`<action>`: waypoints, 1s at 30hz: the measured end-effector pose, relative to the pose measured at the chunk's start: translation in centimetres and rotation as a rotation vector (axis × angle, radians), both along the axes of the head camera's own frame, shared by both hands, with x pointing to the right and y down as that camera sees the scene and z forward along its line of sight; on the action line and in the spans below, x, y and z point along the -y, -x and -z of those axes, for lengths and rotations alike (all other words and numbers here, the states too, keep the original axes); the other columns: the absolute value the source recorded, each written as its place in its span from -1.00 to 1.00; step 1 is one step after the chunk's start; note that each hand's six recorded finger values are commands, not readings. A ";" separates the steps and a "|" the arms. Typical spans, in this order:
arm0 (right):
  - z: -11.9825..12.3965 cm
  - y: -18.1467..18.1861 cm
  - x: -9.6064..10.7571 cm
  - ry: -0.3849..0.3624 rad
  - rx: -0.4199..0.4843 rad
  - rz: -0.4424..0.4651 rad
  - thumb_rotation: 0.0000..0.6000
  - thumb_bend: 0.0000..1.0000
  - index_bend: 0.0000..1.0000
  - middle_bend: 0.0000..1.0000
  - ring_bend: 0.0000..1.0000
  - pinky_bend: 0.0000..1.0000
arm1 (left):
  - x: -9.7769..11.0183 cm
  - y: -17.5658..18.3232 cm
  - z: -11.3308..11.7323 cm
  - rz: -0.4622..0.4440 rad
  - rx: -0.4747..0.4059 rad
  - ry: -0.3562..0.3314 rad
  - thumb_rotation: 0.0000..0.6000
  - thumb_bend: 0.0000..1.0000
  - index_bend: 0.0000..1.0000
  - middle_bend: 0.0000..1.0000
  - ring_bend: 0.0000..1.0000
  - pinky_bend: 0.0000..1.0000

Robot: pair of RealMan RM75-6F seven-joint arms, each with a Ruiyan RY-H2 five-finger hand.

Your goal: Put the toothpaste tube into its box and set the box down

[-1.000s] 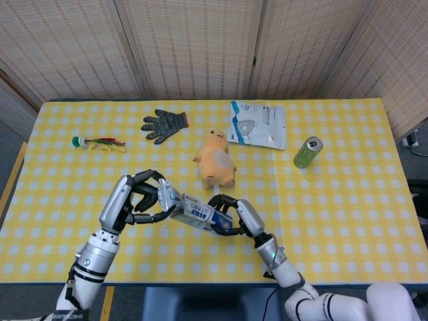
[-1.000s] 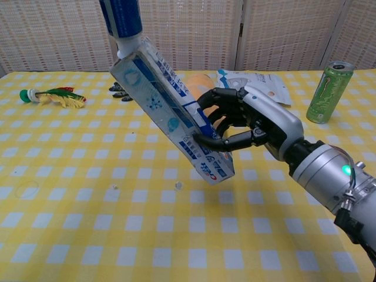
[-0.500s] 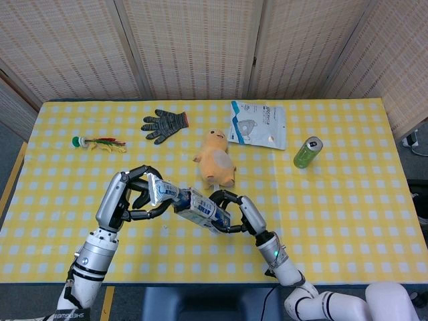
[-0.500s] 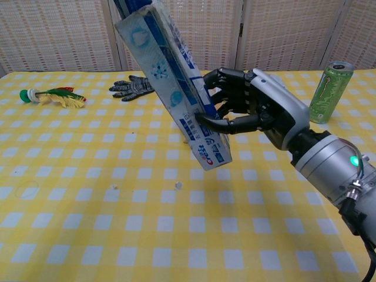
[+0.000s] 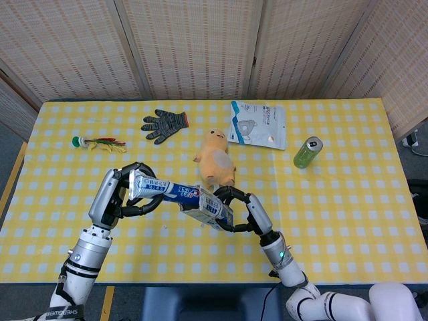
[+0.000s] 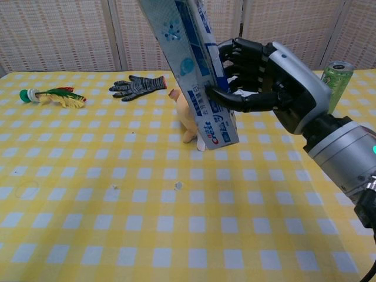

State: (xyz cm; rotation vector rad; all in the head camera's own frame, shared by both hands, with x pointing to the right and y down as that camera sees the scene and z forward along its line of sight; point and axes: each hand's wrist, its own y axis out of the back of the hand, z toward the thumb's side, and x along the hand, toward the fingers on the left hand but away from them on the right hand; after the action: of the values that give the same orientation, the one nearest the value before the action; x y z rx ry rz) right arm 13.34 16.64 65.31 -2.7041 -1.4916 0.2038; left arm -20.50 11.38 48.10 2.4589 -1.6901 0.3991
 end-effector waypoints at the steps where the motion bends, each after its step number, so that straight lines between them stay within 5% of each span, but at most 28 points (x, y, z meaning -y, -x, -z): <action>1: 0.0 0.1 0.0 -0.001 -0.001 0.002 1.00 -0.37 0.00 -0.25 -0.13 0.12 | -0.2 -0.1 0.0 -0.008 0.003 -0.001 1.00 -0.15 0.56 1.00 1.00 1.00; 10: 0.1 1.3 -0.2 0.010 -0.019 0.024 1.00 -0.37 0.00 -0.25 -0.13 0.12 | -2.2 -1.8 -0.7 -0.069 0.030 -0.007 1.00 -0.15 0.43 1.00 1.00 1.00; 12: 0.1 1.5 -0.3 0.013 -0.022 0.027 1.00 -0.37 0.00 -0.25 -0.13 0.12 | -2.6 -2.1 -0.8 -0.080 0.034 -0.007 1.00 -0.16 0.07 1.00 1.00 1.00; 15: 0.1 1.4 -0.4 0.016 -0.026 0.031 1.00 -0.37 0.00 -0.25 -0.13 0.12 | -3.0 -2.8 -0.9 -0.099 0.037 -0.009 1.00 -0.34 -0.78 1.00 1.00 1.00; 17: 0.2 1.4 -0.4 0.017 -0.025 0.031 1.00 -0.37 0.00 -0.25 -0.13 0.12 | -3.0 -3.0 -0.9 -0.104 0.038 -0.011 1.00 -0.44 -0.97 1.00 1.00 1.00; 30: 0.3 0.9 -0.7 0.009 -0.043 0.044 1.00 -0.37 0.00 -0.25 -0.13 0.12 | -2.1 -2.4 -0.4 -0.079 0.056 -0.039 1.00 -0.53 -1.00 1.00 0.99 1.00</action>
State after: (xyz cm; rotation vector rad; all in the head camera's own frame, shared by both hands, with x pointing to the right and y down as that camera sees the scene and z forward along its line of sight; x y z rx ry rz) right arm 12.41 17.37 64.99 -2.7180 -1.4224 0.2651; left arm -18.12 13.48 48.52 2.5721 -1.6408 0.4520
